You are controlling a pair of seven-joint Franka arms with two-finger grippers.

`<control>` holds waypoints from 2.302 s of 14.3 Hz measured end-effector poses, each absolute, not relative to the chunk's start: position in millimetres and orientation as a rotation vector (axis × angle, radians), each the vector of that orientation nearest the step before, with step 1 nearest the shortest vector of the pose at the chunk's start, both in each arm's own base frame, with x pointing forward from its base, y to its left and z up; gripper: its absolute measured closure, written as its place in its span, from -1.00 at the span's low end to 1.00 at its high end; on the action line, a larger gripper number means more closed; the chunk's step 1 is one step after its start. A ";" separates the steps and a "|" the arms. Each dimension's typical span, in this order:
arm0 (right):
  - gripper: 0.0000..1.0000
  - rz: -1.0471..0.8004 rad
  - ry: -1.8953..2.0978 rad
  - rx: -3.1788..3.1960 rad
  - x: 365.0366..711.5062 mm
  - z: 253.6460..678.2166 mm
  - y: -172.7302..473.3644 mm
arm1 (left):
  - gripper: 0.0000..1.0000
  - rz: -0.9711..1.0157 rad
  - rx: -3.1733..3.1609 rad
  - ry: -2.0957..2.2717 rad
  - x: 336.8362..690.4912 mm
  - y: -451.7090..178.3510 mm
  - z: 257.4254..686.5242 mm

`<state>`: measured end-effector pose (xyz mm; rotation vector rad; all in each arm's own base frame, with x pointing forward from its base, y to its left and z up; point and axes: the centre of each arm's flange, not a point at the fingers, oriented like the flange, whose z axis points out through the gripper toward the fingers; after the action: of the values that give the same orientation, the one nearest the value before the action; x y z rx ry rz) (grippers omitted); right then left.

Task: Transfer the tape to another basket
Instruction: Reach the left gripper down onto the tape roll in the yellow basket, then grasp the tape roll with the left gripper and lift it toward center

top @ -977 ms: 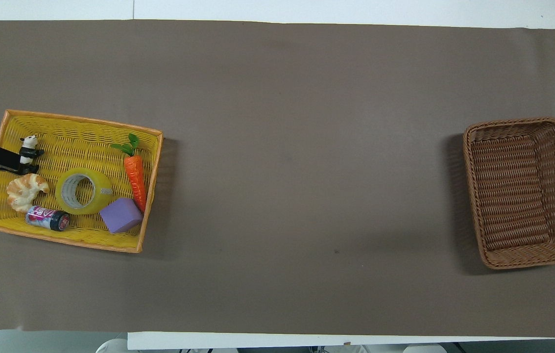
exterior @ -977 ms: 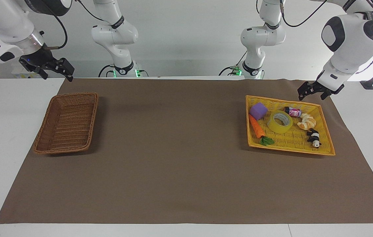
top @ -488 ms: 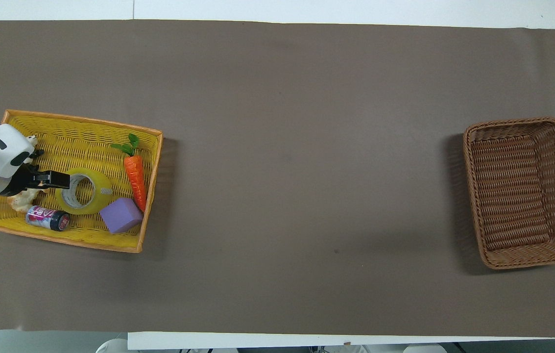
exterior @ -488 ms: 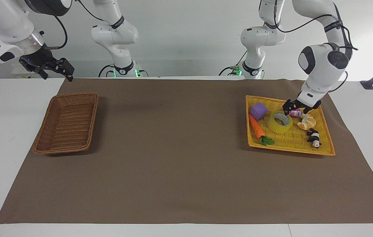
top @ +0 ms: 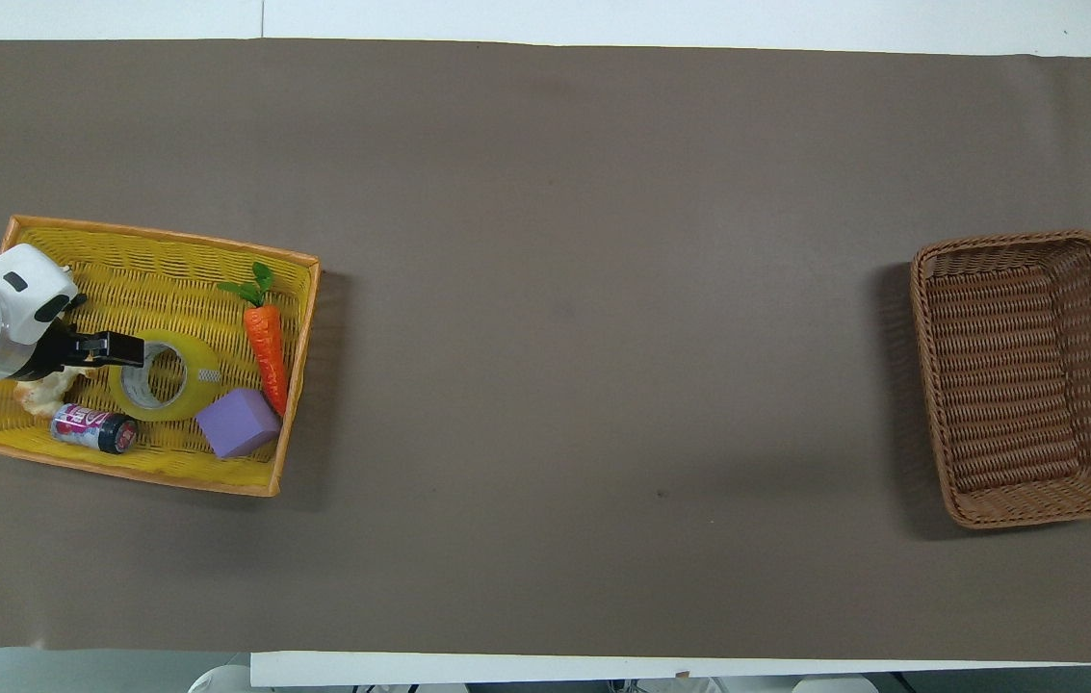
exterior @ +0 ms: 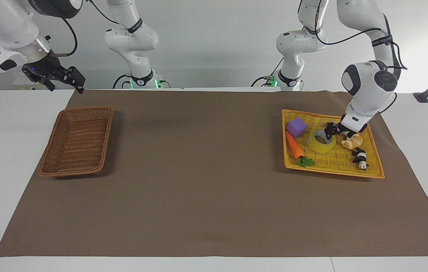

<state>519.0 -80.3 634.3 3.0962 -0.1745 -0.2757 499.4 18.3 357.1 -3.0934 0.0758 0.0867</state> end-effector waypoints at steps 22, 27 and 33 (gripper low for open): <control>-0.99 -0.270 -0.175 3.097 517.8 636.3 -80.3 | 0.55 0.158 -3.092 0.106 498.7 10.7 322.3; -0.99 -0.265 -0.175 3.097 516.9 637.8 -80.3 | 0.55 0.234 -3.211 0.024 535.3 -12.5 408.1; -0.99 -0.265 -0.175 3.097 516.9 637.8 -80.3 | 0.55 0.282 -3.245 -0.232 515.4 -187.0 440.4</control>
<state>516.9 -80.3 637.8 3.0975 -0.1747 -0.2655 515.4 -187.0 440.4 -3.2451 -0.2319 0.2816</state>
